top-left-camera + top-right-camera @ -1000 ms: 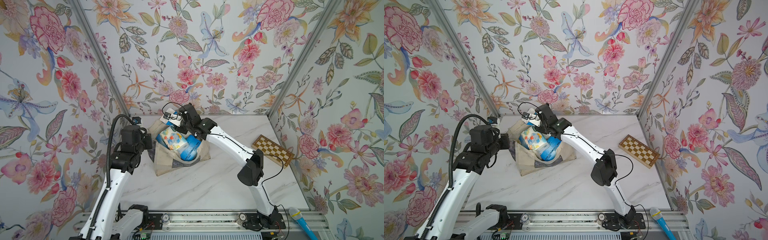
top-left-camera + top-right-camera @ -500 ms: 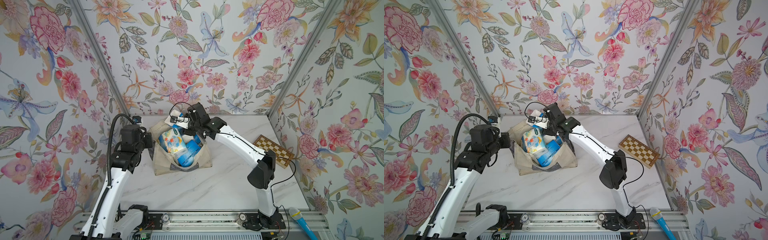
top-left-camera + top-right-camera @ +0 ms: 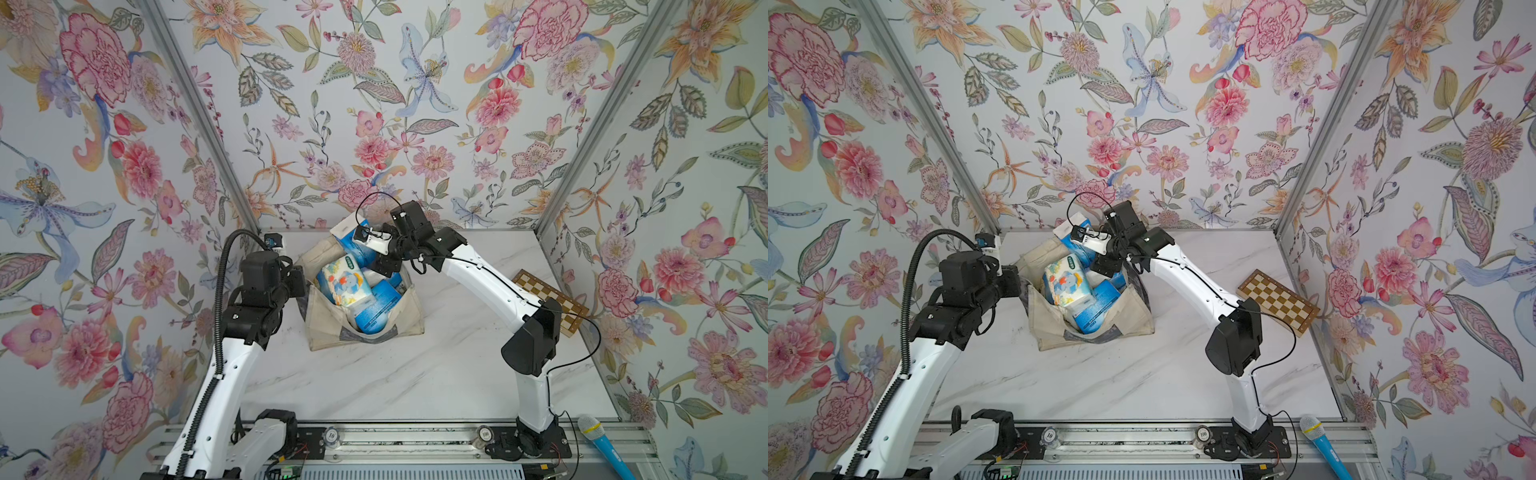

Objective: Put tissues into the canvas bag
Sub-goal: Place the pack of facial tissues in the canvas bag, then adjust the canvas bag at the center of the board.

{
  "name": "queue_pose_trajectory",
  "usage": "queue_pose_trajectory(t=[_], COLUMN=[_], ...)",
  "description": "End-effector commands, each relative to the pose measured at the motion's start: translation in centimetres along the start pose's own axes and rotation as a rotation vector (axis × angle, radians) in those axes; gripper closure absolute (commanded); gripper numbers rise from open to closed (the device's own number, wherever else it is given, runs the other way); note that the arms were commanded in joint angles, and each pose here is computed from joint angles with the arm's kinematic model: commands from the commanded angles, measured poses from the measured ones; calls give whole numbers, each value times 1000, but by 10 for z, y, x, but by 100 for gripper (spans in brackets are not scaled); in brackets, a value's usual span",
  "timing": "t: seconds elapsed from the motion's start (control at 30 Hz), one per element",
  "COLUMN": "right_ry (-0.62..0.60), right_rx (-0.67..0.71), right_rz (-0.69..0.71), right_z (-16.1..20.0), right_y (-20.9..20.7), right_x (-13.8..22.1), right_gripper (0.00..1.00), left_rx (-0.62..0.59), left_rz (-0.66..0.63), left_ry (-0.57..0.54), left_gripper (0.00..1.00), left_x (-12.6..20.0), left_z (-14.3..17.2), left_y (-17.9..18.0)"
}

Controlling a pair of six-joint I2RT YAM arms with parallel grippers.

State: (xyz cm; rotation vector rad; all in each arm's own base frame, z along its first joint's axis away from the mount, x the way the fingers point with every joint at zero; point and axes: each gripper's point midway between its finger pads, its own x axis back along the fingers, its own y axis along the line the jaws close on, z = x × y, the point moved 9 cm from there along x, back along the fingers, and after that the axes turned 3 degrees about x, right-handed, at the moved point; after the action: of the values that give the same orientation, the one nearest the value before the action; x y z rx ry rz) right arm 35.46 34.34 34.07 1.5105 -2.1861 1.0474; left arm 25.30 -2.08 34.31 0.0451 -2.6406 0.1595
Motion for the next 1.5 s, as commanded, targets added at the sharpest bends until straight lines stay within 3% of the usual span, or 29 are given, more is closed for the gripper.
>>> queue_pose_trajectory(t=[0.0, 0.13, 0.27, 0.3, 0.37, 0.47, 0.53, 0.67, 0.8, 0.93, 1.17, 1.47], right_ry=[-148, -302, -456, -485, -509, -457, -398, -242, -53, 49, 223, 213], right_rx=[-129, -208, -354, -403, -502, -612, -674, -764, -736, -697, -703, -662], right_rz=[-121, -181, -134, -112, -107, -87, -66, -90, -43, -16, 80, 96], right_z=[-12, -24, -20, -21, -20, -17, -14, -9, -5, -5, 11, 3], right_y=[-2, -8, -36, -43, -57, -71, -74, -61, -32, -12, -6, -1], right_x=[41, 64, 84, 86, 85, 80, 74, 62, 51, 46, 35, 46], right_gripper=[10, 10, 8, 9, 21, 44, 49, 48, 42, 39, 52, 49], left_rx=[30, 34, 37, 38, 37, 36, 35, 34, 33, 29, 34, 34], left_rz=[-49, -45, -42, -40, -41, -42, -42, -33, -26, -22, -10, 4], left_ry=[-84, -85, -87, -88, -87, -93, -94, -91, -91, -89, -92, -86], left_gripper=[100, 100, 100, 100, 100, 100, 100, 100, 100, 100, 100, 100], left_x=[8, 9, 11, 11, 11, 14, 14, 13, 11, 9, 8, 3], left_z=[-11, -8, -5, -5, -4, -5, -5, -6, -7, -8, -9, -9], left_y=[9, 9, 9, 9, 9, 10, 10, 9, 8, 7, 6, 4])
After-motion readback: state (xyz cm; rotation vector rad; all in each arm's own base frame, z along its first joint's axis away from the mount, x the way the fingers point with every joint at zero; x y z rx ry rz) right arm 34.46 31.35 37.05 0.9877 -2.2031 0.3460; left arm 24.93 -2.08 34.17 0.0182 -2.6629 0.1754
